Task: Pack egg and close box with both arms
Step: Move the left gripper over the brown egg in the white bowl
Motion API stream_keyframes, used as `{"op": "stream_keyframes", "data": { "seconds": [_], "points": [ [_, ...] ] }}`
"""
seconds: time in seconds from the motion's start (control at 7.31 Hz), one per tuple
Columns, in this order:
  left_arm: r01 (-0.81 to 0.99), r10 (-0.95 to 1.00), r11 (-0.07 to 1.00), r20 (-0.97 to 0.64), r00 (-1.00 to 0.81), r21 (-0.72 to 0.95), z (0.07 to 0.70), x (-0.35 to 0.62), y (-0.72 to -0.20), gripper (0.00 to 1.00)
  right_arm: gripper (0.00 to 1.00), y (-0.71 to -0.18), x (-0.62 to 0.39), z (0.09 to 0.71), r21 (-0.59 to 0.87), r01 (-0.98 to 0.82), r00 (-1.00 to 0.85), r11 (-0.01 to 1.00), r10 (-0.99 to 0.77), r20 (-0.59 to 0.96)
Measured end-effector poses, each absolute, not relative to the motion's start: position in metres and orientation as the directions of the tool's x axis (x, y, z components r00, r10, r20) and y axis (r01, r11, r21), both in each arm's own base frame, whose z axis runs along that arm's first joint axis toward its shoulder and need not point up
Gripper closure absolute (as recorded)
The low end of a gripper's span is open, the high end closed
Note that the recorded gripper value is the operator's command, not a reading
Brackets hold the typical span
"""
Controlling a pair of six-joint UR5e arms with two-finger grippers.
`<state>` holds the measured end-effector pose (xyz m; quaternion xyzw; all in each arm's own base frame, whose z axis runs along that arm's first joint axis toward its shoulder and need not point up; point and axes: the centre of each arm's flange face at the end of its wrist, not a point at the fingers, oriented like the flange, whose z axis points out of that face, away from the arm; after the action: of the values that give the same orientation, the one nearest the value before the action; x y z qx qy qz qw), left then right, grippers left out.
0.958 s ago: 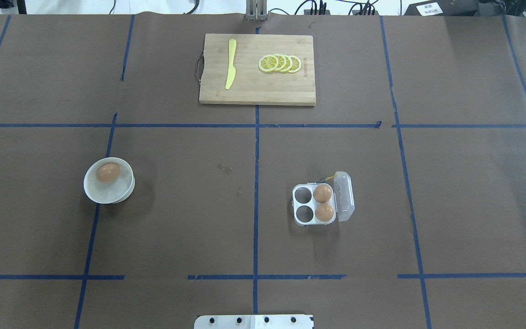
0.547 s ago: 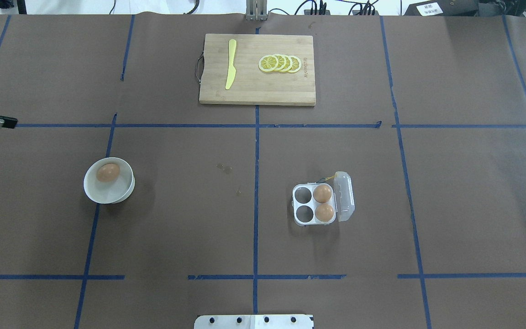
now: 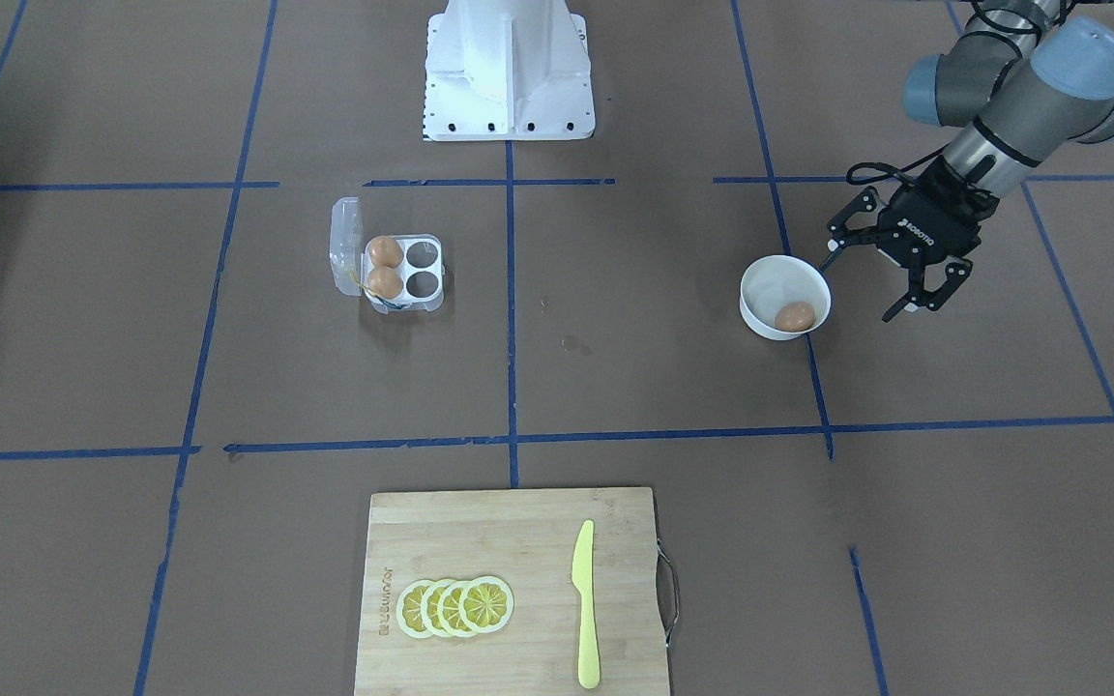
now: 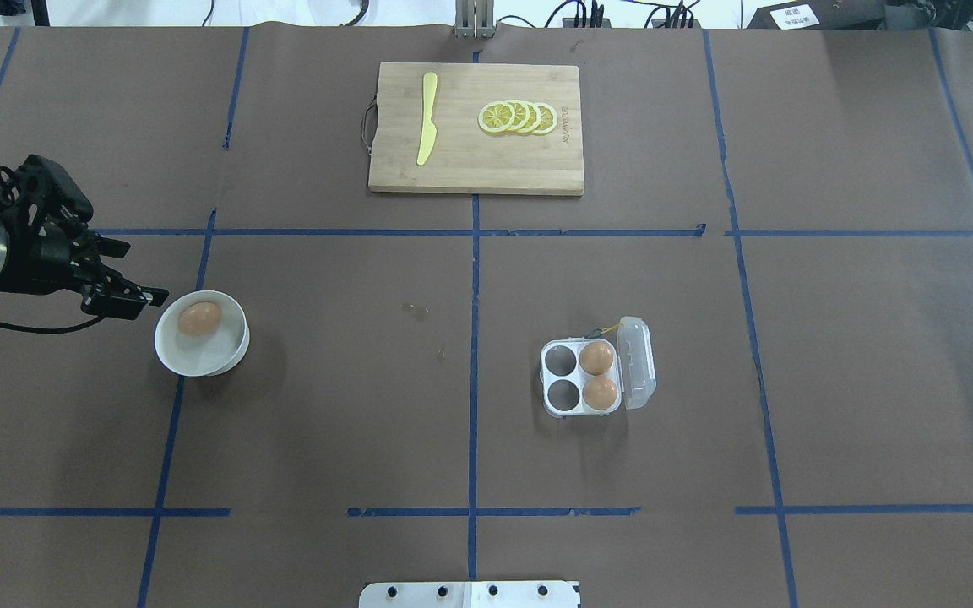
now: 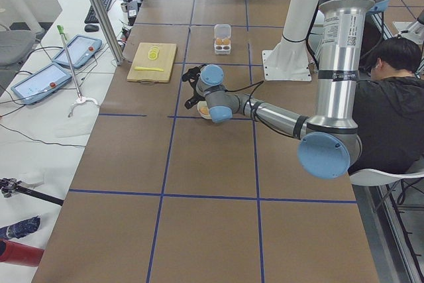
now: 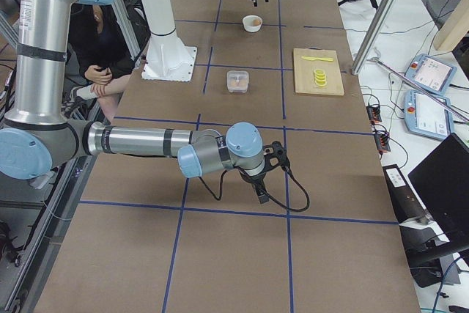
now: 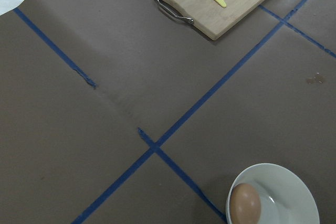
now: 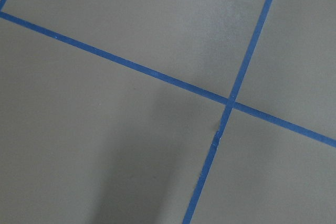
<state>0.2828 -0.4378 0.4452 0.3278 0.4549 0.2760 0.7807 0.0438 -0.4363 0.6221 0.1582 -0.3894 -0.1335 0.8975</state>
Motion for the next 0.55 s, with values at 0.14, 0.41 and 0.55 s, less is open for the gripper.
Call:
{"op": "stream_keyframes", "data": {
  "seconds": [0.14, 0.41, 0.55],
  "points": [
    [-0.151, 0.734, 0.634, -0.529, 0.426, 0.758, 0.450, 0.296, -0.432, 0.14, 0.00, -0.436, 0.044, 0.623, 0.386, 0.116, 0.661, 0.915, -0.361, 0.658],
    [-0.178, 0.740, 0.637, -0.531, 0.412, 0.750, 0.457, 0.315, -0.428, 0.18, 0.00, -0.435, 0.044, 0.623, 0.384, 0.115, 0.661, 0.916, -0.359, 0.658],
    [-0.186, 0.743, 0.637, -0.532, 0.406, 0.748, 0.459, 0.323, -0.428, 0.19, 0.00, -0.435, 0.044, 0.624, 0.383, 0.115, 0.661, 0.916, -0.359, 0.659]
  ]
}}
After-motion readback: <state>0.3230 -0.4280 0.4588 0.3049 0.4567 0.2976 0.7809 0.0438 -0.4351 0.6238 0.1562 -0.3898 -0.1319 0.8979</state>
